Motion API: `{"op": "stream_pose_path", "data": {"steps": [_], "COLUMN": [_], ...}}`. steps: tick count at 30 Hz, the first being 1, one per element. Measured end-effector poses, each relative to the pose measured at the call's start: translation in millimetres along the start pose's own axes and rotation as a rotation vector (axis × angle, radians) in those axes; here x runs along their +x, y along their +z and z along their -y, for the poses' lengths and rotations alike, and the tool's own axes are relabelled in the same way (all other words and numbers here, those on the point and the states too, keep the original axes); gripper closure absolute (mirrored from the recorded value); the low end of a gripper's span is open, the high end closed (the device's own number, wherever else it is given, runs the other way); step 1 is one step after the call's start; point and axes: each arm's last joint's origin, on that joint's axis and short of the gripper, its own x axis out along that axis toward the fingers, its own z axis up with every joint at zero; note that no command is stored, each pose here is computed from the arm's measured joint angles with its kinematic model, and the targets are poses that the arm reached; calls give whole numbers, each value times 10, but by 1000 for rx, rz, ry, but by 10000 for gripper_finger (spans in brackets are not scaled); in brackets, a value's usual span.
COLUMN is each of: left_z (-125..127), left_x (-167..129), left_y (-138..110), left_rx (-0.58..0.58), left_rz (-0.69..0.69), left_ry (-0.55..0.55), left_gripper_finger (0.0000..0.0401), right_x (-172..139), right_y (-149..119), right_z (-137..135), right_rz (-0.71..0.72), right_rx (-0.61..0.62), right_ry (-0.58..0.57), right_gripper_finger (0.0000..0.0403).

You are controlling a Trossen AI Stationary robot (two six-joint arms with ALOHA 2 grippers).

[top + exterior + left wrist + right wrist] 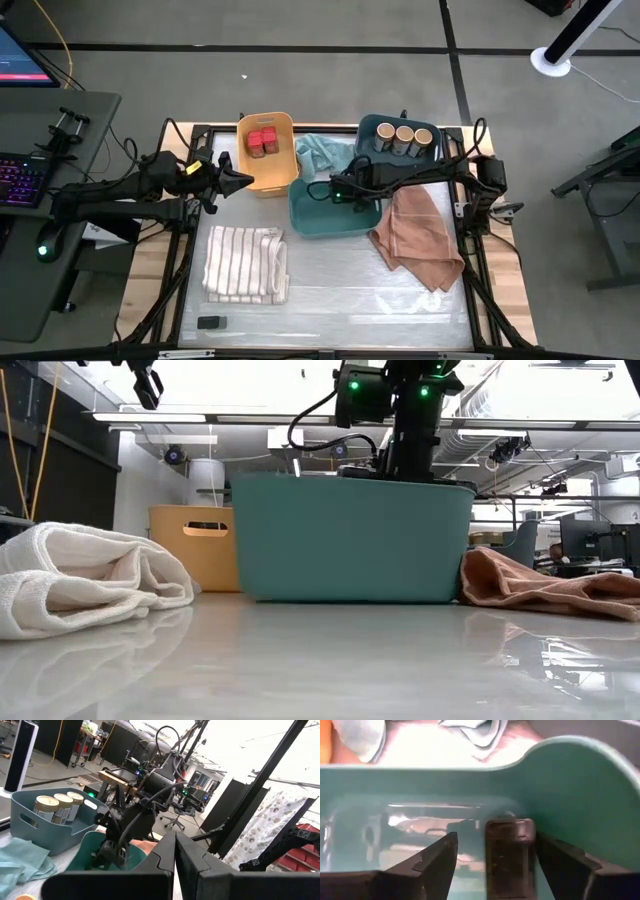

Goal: Sort spices by type
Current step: Put the top green seasoning can into the green bin, then put the green seasoning can into the green bin

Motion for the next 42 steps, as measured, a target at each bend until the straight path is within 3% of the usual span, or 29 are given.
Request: {"op": "stream_pose_path", "data": {"steps": [8,18,22,34,37,42], "left_z": [0,-9,43,438,570,861], "left_x": [0,0,12,188,183,123], "left_y": [0,-20,-63,-305,-362,-549], "left_rx": [0,-2,4,203,211,206], "left_rz": [0,-21,-75,-673,-798,-991], "left_ry": [0,9,-61,-15,2,-3], "left_gripper_finger": [401,401,401,401,401,401], "right_x": [-260,-871,-987,-1003,-984,-967], "right_y": [161,423,392,401,457,526], "right_z": [-134,-387,-432,-466,-452,-450], "right_rz": [51,103,104,140,141,175], "right_rx": [-103,-304,-311,-410,-395,-481], "right_ry": [69,292,335,364,359,359], "right_gripper_finger": [141,141,141,141,141,141]}}
